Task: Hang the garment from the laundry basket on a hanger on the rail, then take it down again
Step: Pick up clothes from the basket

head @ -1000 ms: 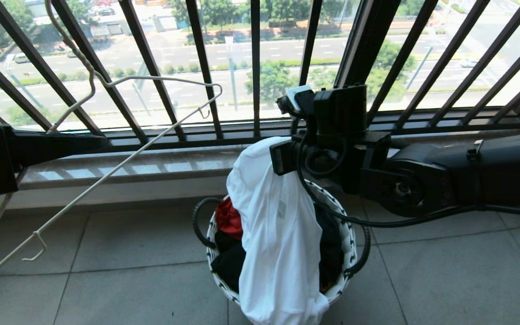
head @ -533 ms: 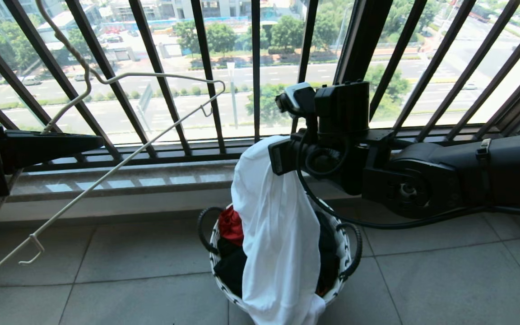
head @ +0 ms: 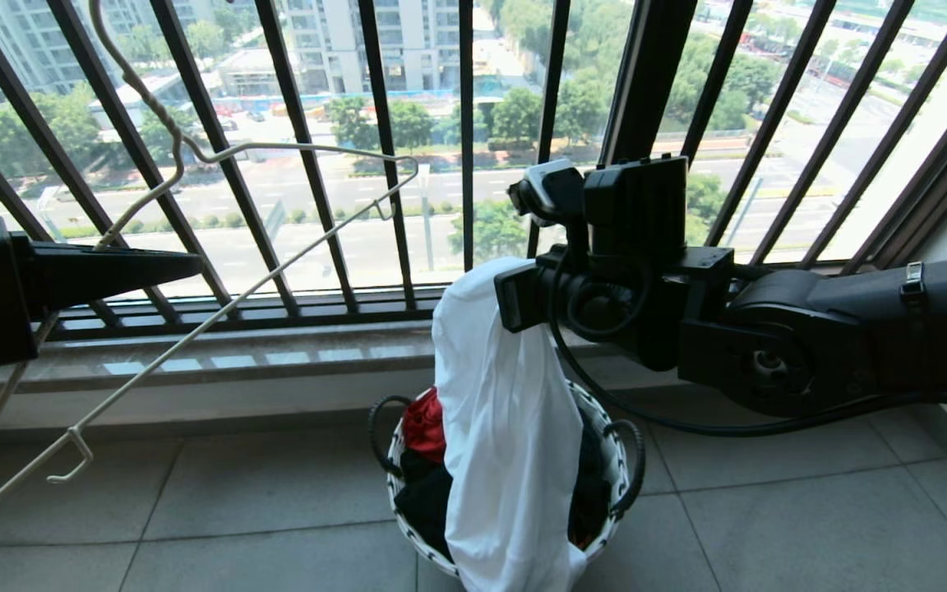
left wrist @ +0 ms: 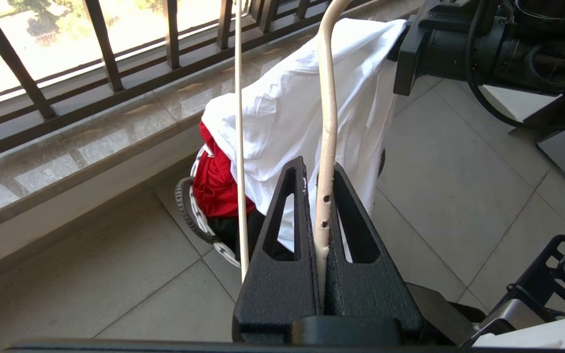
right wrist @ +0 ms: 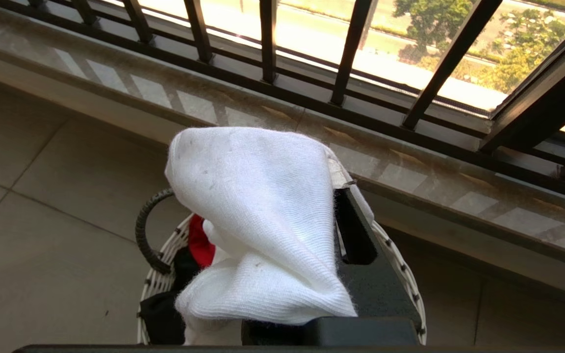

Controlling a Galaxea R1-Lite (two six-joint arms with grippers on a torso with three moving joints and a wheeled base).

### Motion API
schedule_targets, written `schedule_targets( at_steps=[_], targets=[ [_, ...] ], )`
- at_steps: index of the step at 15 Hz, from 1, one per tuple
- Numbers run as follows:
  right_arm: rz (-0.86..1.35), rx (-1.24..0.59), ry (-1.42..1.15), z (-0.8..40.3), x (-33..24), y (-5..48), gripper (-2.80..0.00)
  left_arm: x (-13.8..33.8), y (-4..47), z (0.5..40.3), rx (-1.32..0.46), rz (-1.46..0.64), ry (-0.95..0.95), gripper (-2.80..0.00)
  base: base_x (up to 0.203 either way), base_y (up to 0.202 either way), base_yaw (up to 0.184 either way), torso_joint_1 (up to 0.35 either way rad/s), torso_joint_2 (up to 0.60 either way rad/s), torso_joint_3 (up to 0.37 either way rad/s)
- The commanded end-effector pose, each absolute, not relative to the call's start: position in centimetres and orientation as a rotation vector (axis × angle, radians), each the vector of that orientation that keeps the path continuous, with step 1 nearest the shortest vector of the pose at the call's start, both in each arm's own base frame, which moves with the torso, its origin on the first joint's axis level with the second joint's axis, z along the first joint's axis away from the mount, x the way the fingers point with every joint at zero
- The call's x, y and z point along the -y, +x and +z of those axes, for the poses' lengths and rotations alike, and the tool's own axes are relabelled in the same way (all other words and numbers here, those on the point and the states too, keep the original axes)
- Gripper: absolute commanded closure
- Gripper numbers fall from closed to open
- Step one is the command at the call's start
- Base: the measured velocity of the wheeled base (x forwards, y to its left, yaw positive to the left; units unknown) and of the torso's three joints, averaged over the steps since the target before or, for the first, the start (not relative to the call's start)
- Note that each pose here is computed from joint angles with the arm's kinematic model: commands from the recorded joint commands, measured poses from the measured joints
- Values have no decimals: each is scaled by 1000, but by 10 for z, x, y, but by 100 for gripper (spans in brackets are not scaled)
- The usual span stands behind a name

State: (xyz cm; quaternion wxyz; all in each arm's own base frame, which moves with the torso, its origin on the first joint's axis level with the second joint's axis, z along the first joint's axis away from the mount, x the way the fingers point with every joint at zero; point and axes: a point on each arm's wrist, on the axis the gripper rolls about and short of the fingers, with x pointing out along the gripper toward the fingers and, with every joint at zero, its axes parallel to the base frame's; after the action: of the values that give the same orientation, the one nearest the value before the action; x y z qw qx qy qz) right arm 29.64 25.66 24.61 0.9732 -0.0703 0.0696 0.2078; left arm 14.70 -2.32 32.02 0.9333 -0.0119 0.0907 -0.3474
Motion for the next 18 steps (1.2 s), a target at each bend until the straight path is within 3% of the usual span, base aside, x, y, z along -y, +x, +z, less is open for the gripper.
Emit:
schedule_targets(
  at_steps=[1,18],
  targets=[
    [414,-129,-137,251,-254,294,0,24,151,319,-197,-716,-29,0,0,0,0,-2,2,189],
    [402,-161,-196,236,-258,296,0,24,142,322,-174,-721,-23,0,0,0,0,2,3,201]
  ],
)
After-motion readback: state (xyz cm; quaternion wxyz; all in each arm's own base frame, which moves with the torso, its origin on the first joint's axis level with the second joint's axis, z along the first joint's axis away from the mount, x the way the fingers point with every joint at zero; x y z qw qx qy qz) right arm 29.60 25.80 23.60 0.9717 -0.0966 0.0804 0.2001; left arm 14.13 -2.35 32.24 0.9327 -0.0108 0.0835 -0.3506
